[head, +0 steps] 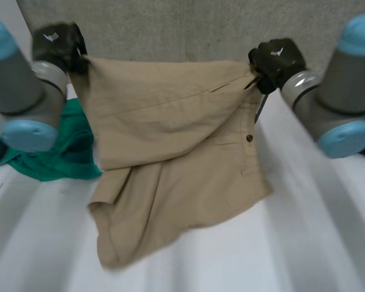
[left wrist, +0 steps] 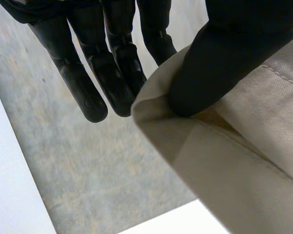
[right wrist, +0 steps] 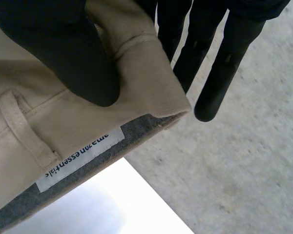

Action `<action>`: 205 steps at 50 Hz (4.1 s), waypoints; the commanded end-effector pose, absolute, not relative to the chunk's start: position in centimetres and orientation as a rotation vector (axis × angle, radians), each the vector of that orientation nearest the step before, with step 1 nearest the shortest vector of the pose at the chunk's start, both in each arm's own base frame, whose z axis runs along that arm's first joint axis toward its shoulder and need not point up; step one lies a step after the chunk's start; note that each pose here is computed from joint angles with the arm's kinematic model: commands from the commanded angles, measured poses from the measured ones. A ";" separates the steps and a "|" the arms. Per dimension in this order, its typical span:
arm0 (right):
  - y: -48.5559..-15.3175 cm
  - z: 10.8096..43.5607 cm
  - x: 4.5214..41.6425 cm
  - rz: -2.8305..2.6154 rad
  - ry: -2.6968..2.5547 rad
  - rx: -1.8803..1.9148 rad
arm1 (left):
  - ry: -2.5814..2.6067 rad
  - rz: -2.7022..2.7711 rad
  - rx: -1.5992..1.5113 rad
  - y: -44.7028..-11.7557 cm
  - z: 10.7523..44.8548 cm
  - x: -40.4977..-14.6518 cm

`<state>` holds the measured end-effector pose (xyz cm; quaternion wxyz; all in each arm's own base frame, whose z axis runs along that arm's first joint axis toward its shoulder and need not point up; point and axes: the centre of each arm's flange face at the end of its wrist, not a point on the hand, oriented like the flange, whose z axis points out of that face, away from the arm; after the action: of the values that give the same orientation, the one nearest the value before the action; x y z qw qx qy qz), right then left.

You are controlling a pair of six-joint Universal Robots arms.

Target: Fold the laundry.

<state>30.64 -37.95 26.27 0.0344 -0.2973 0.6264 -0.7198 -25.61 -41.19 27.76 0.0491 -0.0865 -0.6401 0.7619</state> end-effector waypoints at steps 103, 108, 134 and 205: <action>-28.1 12.7 27.9 -1.756 2.052 -1.445 | -2.449 1.609 -1.113 -21.6 12.9 -24.0; -27.4 14.0 27.6 -1.745 2.062 -1.434 | -2.417 1.676 -1.111 -21.9 13.3 -24.3; -22.7 38.9 21.7 -2.251 1.947 -1.308 | -1.900 2.229 -0.719 -15.9 38.5 -20.8; -31.1 17.8 33.1 -1.628 2.034 -0.834 | -1.568 2.273 -0.741 -23.5 31.5 -24.3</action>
<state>31.63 -32.58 19.06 0.1406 -0.3387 0.6961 -0.6172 -24.72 -25.25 29.20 0.1428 -0.2628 -0.5499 0.7798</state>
